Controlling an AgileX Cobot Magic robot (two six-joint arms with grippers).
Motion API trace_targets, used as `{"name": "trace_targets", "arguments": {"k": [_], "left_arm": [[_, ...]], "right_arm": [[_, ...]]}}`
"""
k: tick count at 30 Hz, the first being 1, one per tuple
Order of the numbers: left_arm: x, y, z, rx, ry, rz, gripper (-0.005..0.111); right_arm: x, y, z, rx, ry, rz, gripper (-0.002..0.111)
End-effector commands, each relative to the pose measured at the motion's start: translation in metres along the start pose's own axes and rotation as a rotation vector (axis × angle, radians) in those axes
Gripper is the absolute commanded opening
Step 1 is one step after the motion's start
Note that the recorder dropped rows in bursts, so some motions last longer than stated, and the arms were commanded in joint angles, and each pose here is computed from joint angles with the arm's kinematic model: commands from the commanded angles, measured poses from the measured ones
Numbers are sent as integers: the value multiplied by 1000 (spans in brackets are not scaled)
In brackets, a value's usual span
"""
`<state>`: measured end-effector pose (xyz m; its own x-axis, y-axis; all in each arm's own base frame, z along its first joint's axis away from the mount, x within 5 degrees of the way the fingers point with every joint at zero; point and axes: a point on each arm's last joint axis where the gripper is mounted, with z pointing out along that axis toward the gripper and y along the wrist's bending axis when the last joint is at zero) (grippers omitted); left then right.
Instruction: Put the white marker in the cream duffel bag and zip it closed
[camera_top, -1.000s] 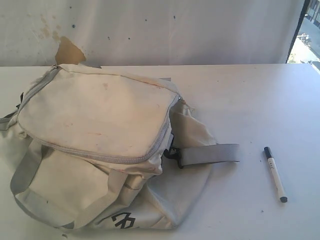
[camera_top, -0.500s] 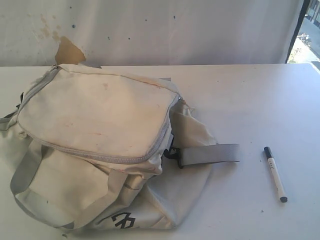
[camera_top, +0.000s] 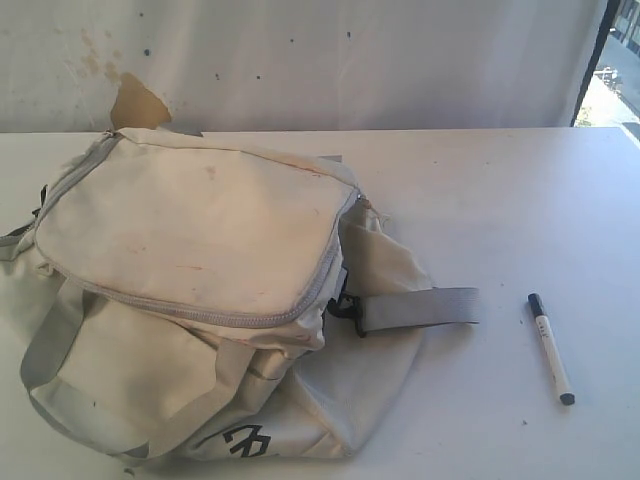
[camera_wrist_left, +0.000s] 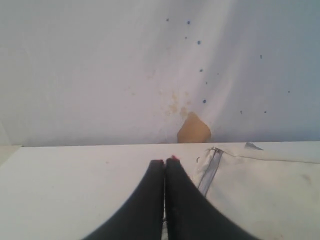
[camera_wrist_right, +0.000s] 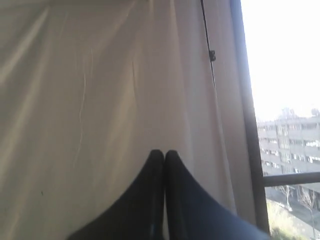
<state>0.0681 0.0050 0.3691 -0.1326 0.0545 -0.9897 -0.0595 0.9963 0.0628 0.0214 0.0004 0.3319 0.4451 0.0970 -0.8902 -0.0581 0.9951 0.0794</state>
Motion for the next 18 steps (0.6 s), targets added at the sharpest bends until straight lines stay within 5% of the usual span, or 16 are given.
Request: {"name": "trace_targets", "arguments": {"k": [1, 5, 8, 18], "left_arm": [[3, -2, 28, 14, 97, -37, 5], [13, -3, 56, 22, 226, -41, 31], [16, -6, 72, 42, 284, -82, 49], [11, -12, 127, 81, 524, -157, 74]], "right_arm": [[16, -2, 12, 17, 182, -28, 0], [33, -3, 29, 35, 389, -26, 3], [35, -3, 45, 44, 484, 25, 15], [47, 14, 103, -53, 879, 149, 48]]}}
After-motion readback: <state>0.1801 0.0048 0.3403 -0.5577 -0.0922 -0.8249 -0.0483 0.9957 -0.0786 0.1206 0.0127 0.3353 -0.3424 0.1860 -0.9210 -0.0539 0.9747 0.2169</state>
